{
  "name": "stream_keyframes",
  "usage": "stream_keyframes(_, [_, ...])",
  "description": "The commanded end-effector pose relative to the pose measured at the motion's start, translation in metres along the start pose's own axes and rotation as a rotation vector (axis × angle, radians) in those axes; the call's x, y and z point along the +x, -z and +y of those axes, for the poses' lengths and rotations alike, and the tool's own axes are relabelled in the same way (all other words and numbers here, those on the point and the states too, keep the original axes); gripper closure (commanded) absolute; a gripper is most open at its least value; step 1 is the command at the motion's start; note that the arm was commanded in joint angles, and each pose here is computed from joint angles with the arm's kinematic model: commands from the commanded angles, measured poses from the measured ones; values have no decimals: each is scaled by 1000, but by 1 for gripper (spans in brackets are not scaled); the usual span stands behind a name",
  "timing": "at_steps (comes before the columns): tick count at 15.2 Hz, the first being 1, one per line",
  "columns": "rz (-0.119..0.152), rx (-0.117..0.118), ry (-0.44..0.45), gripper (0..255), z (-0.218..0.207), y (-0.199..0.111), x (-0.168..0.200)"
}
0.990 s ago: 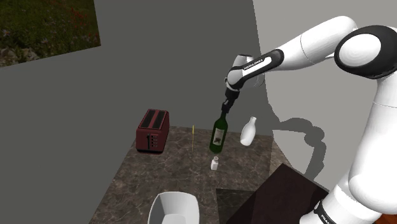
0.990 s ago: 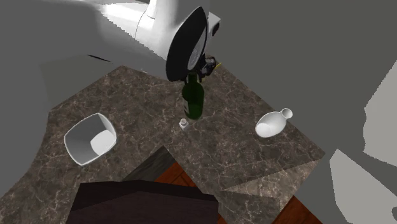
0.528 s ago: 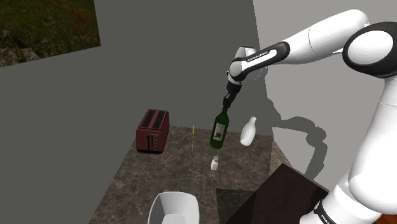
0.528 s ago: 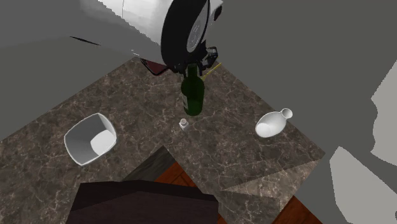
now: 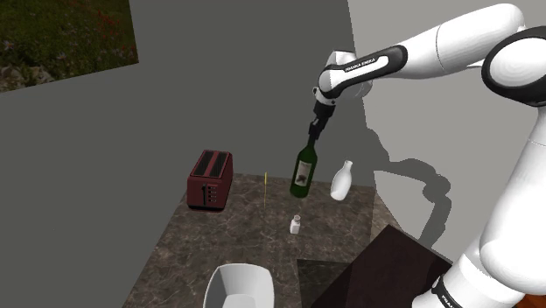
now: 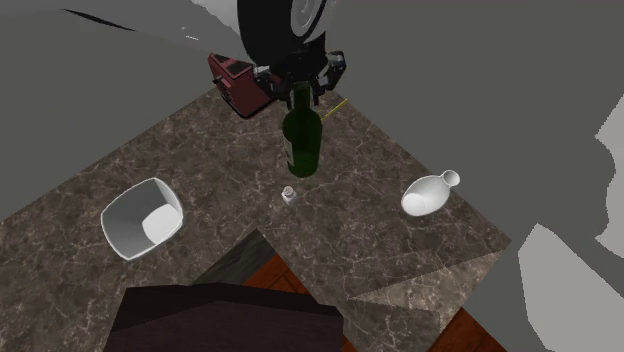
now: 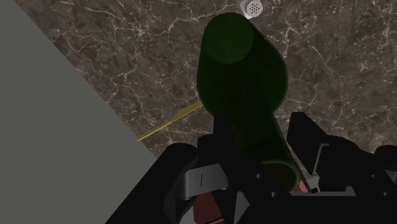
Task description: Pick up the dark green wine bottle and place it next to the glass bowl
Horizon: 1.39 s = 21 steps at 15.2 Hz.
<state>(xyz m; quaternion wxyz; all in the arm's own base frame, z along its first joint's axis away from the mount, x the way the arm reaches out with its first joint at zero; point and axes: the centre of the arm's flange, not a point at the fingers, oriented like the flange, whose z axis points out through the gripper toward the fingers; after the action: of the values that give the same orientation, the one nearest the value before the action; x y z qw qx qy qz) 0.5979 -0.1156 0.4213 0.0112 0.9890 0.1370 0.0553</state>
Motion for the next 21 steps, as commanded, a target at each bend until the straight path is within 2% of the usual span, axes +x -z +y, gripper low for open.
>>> stream_keyframes(1, [0, 0, 0, 255, 0, 10, 1])
stream_keyframes(21, [0, 0, 0, 255, 4, 115, 13])
